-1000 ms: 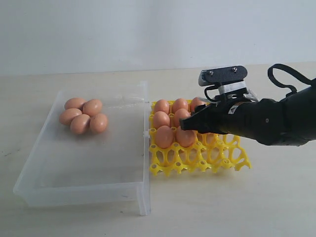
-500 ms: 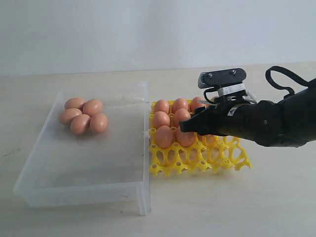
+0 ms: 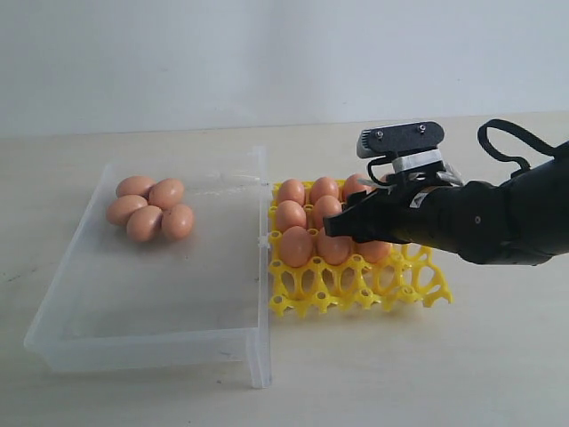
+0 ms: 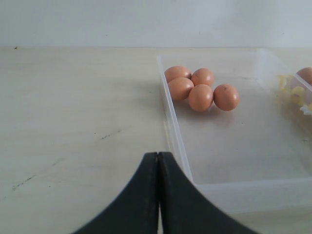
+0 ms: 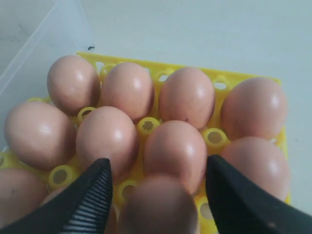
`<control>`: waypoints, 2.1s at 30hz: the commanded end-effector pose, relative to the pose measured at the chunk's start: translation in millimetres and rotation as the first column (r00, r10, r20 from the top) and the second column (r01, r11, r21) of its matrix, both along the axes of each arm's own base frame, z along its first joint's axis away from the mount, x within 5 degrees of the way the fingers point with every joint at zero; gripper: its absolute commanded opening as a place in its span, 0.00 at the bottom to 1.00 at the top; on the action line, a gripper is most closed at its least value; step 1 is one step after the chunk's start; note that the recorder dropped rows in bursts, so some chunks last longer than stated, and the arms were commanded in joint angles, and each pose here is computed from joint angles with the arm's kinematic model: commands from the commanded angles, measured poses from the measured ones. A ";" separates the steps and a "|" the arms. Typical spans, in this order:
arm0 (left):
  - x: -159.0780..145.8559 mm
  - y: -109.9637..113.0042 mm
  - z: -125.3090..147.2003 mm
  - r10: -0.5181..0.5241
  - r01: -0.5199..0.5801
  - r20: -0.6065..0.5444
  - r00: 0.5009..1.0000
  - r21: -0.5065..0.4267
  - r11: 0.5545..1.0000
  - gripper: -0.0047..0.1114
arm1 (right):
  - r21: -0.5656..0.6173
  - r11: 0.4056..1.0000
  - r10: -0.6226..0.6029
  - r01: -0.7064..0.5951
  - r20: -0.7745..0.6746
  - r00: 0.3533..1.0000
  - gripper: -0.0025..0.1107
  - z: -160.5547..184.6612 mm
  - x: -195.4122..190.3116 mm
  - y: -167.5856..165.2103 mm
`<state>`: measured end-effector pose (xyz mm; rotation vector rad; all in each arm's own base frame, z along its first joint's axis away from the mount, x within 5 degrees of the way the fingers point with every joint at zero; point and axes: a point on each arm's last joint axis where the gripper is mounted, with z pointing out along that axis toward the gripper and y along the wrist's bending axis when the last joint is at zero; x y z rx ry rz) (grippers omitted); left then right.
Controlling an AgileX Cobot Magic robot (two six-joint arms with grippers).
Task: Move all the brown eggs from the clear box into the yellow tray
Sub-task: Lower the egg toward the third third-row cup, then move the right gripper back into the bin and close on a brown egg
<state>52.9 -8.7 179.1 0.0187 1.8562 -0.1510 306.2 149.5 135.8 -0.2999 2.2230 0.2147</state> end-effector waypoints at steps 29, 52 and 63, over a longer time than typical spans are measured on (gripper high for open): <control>-0.3 0.1 2.0 0.001 -0.001 0.014 1.000 -0.001 1.000 0.04 | 0.137 0.898 0.439 -0.417 -0.306 0.845 0.46 85.1 61.1 159.0; -0.3 0.1 2.0 0.001 -0.001 0.014 1.000 -0.001 1.000 0.04 | 0.325 0.933 0.293 -0.152 -0.445 0.846 0.54 7.4 102.3 196.4; -0.3 0.1 2.0 0.001 -0.001 0.014 1.000 -0.001 1.000 0.04 | 0.342 0.934 0.266 -0.107 -0.463 0.846 0.54 -15.8 105.6 198.6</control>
